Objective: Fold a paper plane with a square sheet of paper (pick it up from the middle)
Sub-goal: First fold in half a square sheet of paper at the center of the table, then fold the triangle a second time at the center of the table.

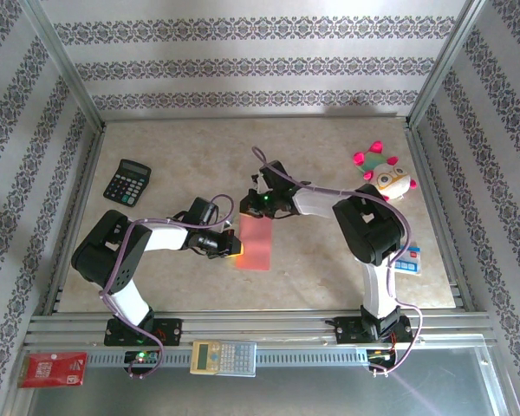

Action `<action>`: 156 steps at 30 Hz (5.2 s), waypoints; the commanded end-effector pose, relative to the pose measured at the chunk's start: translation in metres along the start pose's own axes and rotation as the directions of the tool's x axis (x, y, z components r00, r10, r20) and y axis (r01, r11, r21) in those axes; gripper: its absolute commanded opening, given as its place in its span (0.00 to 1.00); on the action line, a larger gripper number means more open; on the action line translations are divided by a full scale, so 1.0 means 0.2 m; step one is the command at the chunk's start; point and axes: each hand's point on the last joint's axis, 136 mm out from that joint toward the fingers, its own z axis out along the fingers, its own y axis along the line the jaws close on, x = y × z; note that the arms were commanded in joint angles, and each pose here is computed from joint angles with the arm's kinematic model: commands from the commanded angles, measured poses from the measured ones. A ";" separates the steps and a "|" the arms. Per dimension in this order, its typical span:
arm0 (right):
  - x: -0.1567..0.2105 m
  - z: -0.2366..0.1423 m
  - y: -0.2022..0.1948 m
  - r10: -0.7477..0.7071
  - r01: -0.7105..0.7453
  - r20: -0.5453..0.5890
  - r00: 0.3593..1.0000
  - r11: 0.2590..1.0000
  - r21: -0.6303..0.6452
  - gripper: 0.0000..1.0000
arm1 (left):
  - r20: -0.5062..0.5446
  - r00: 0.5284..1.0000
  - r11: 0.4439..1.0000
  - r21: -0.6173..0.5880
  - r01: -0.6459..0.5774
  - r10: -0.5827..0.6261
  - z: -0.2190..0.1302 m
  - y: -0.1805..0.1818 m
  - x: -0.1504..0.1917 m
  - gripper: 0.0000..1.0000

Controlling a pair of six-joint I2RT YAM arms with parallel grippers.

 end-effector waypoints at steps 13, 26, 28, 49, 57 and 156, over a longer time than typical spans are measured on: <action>0.09 0.15 -0.34 0.045 -0.040 -0.050 0.998 0.994 0.098 0.00 | 0.163 0.987 1.000 -0.027 -0.004 0.008 -0.16 -0.08 -0.15 0.37; 0.12 0.14 -0.40 0.052 -0.045 -0.053 0.997 0.991 0.127 0.00 | 0.175 0.984 0.999 0.045 0.031 -0.039 -0.06 -0.09 -0.39 0.08; 0.14 0.14 -0.42 0.058 -0.050 -0.054 0.997 0.990 0.134 0.00 | 0.164 0.985 0.999 0.035 0.042 -0.047 -0.04 -0.06 -0.39 0.06; 0.15 0.13 -0.54 0.117 -0.109 -0.020 0.993 0.962 0.251 0.00 | -0.065 0.988 0.990 -0.025 0.139 -0.141 0.03 0.10 0.31 0.05; 0.16 0.13 -0.54 0.097 -0.086 -0.031 0.995 0.962 0.258 0.00 | -0.056 0.976 0.977 -0.040 0.209 -0.211 -0.04 0.18 0.50 0.05; 0.54 -0.35 -0.15 -0.140 0.131 0.161 0.977 0.989 0.065 0.41 | 0.066 0.998 0.989 -0.147 -0.008 0.018 0.12 0.10 0.04 0.03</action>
